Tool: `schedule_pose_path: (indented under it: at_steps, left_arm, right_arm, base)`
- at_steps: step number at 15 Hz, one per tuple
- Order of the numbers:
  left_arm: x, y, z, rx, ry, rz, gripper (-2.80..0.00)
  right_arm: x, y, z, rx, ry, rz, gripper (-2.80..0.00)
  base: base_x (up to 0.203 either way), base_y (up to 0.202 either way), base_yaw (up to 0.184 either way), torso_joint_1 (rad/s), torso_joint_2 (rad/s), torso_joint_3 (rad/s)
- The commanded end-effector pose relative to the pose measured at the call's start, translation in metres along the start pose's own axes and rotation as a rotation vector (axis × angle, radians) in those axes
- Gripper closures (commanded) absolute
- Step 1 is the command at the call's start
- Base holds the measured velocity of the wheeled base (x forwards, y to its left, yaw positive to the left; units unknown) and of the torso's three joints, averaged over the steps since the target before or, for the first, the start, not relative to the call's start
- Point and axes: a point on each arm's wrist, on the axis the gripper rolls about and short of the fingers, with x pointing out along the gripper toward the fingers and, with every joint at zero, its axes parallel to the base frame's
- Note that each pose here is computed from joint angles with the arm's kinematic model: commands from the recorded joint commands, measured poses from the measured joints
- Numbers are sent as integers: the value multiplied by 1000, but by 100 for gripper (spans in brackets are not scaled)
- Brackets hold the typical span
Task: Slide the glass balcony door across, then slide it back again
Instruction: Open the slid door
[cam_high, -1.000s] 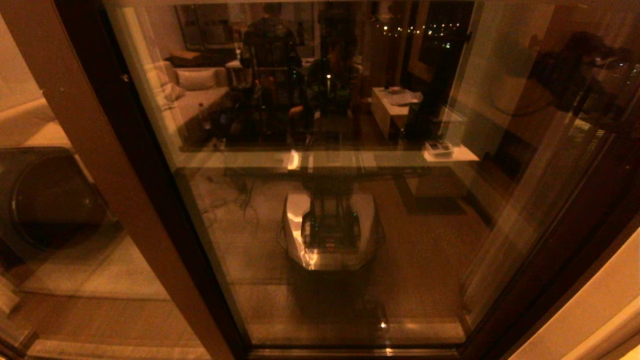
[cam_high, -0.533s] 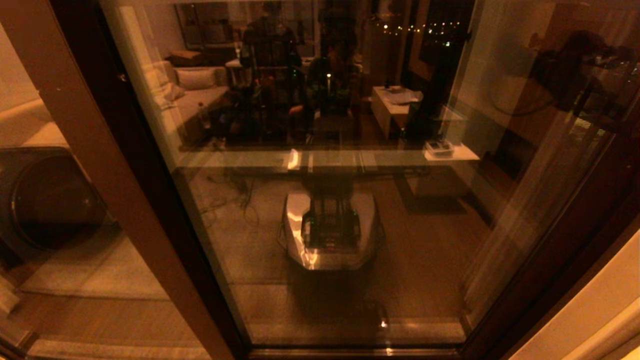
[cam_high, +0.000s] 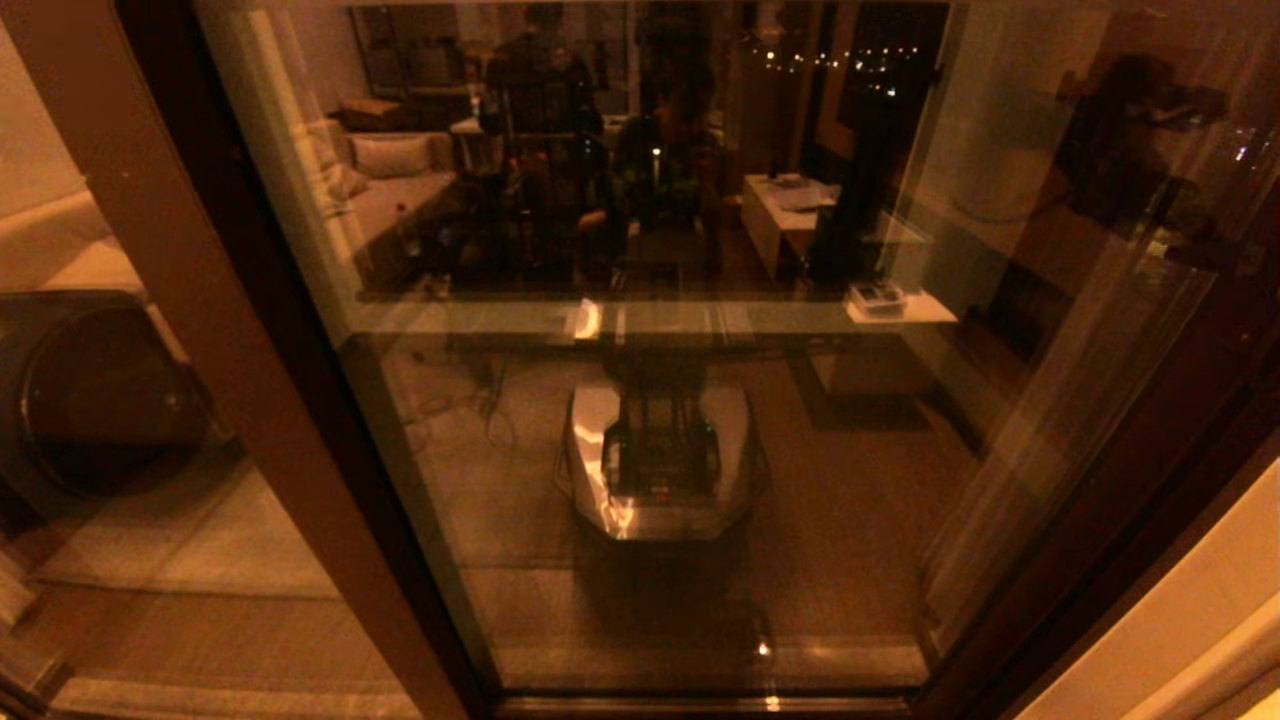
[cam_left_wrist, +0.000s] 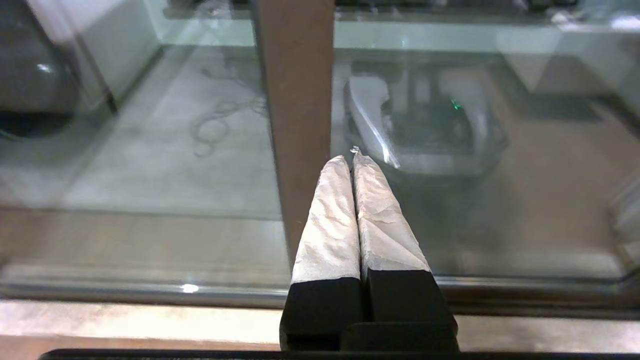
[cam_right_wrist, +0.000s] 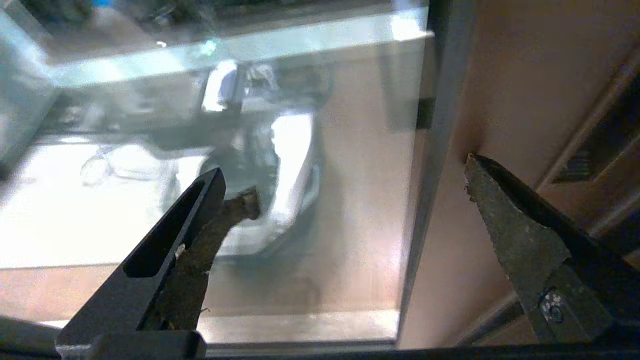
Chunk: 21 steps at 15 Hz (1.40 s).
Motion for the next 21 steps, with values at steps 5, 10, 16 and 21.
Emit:
schedule_pose_path:
  at_steps: [5, 10, 16, 21]
  left_arm:
    - [0, 0, 0, 0, -2, -3, 0]
    - [0, 0, 0, 0, -2, -4, 0]
    - [0, 0, 0, 0, -2, -3, 0]
    - [0, 0, 0, 0, -2, -3, 0]
  right_arm:
    - [-11, 8, 5, -23, -23, -18, -280]
    - [-22, -1, 11, -98, -42, -153, -280]
    - [-16, -7, 8, -107, -24, -182, -280]
    - [3, -22, 1, -83, 0, -175, -280]
  base:
    - [0, 0, 0, 0, 0, 0]
    - [0, 0, 0, 0, 0, 0]
    - [0, 0, 0, 0, 0, 0]
    - [0, 0, 0, 0, 0, 0]
